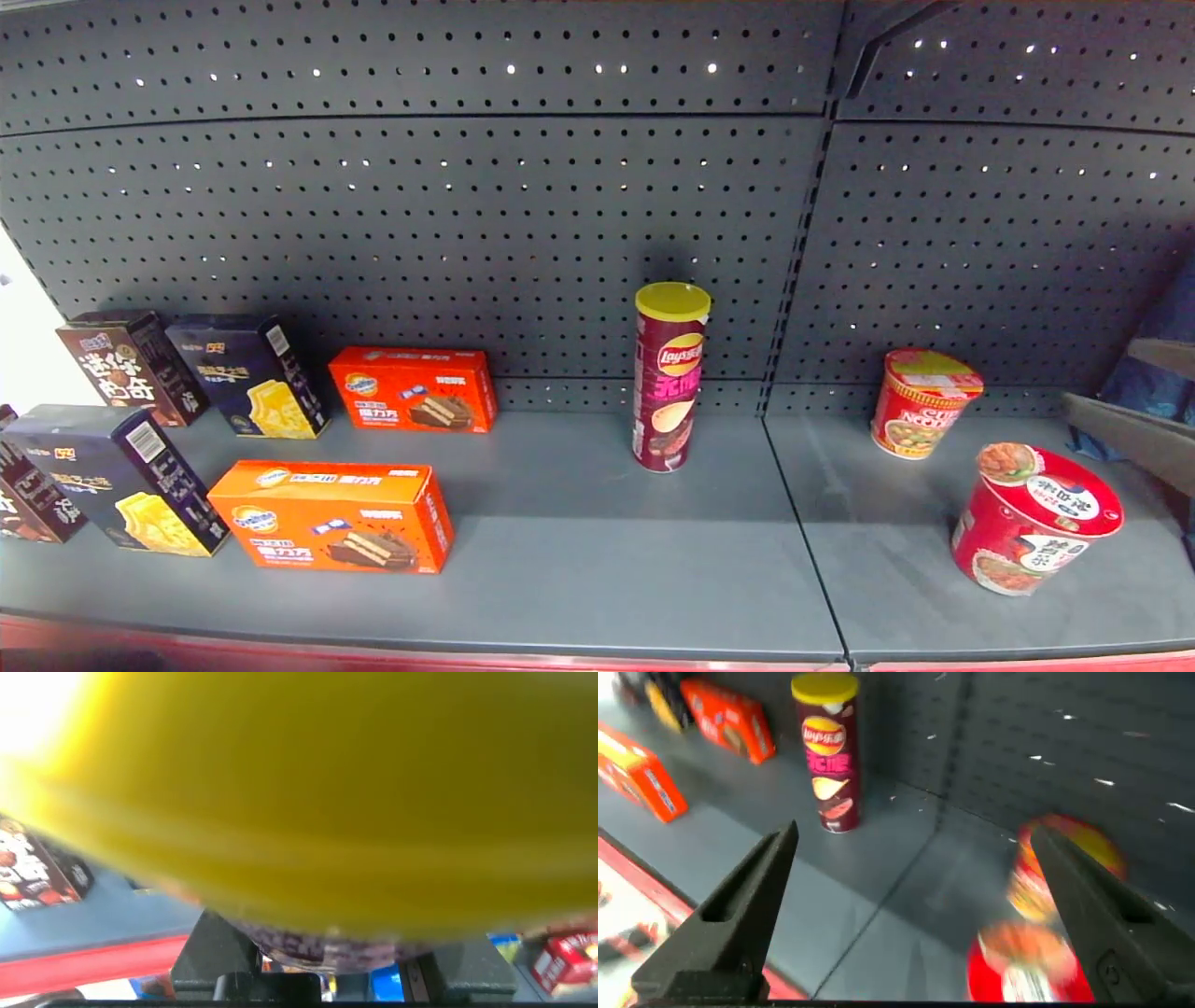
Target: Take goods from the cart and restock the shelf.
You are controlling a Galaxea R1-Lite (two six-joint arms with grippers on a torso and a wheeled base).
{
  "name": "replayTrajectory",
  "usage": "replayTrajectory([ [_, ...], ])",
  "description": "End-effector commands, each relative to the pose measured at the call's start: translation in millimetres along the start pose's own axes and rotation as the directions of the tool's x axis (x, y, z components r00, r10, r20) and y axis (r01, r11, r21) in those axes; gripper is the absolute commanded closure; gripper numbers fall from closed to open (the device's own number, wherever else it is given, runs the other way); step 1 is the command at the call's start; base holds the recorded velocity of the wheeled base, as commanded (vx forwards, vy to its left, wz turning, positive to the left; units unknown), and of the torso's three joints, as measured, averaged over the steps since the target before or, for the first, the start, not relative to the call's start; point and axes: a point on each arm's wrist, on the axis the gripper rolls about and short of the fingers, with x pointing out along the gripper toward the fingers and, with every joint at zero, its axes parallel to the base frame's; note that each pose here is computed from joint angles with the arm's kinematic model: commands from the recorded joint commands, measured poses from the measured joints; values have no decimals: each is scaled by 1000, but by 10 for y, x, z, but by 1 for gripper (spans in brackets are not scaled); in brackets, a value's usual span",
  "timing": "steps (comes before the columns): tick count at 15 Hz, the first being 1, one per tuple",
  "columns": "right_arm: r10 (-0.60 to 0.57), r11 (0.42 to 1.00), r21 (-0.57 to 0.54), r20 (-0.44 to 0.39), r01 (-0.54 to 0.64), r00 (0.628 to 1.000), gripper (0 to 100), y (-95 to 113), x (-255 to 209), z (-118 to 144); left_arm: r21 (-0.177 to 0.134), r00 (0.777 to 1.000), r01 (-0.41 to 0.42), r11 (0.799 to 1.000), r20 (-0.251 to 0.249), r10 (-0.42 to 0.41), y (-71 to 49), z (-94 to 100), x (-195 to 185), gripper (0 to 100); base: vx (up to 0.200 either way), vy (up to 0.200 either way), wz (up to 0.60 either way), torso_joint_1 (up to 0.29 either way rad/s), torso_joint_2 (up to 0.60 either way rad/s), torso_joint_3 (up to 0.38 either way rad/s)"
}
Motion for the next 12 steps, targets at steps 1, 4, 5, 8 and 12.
replayTrajectory([
  [1,101,995,-17,-100,-103,990,0,-35,778,18,-5,999,29,1000,-40,-29,-1,-34,56,100,0,0,0,0,0,0],
  [4,159,987,2,-165,-161,973,0,43,1173,-67,-38,997,49,998,-63,-52,3,-5,105,100,0,0,0,0,0,0],
  [5,202,979,6,-197,-205,959,0,151,1372,-143,-39,996,60,997,-65,-63,1,4,113,100,0,0,0,0,0,0],
  [8,239,970,23,-231,-241,943,0,365,1681,-276,-45,996,63,997,-64,-66,0,-1,109,100,0,0,0,0,0,0],
  [12,228,973,12,-210,-231,951,0,413,2037,-384,-46,996,60,997,-61,-62,0,4,106,100,0,0,0,0,0,0],
])
